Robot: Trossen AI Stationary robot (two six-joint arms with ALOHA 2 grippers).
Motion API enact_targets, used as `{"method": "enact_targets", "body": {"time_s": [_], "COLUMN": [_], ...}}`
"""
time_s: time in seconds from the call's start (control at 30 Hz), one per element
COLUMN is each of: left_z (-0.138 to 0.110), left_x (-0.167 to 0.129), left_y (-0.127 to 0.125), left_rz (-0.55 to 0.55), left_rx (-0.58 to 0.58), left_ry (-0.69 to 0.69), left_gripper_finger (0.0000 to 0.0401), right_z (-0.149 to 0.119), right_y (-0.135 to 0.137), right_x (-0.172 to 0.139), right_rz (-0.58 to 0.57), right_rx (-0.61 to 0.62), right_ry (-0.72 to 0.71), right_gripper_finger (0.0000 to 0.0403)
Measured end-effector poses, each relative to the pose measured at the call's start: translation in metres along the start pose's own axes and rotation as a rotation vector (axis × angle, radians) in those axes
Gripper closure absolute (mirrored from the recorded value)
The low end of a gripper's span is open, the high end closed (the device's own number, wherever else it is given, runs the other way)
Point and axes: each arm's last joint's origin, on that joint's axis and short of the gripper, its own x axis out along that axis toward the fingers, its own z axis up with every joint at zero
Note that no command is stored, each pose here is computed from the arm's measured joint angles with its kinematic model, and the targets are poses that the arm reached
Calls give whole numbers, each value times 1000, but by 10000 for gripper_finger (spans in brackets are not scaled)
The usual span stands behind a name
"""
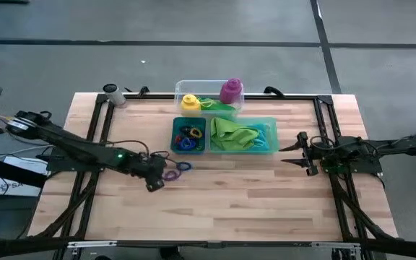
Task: Pick & Place Sports Items
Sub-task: Put the left purple spring keychain into the blue bin
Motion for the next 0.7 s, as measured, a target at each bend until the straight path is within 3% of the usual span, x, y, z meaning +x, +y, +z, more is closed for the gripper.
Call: {"method": "enact_targets", "body": {"time_s": [0.23, 0.7], "left_z": [11, 15], "left_x": [21, 43], "left_y": [9, 19], "left_rz": [67, 88], "left_rx": [-60, -113], "left_ry": [21, 158], "left_gripper_finger": [265, 300], "right_z": [0, 0], "right_y": [0, 0], "right_x": [0, 0], "right_rz": [0, 0], "right_rx": [0, 0], "right_ry": [0, 0], "right_gripper_finger": [214, 214]}}
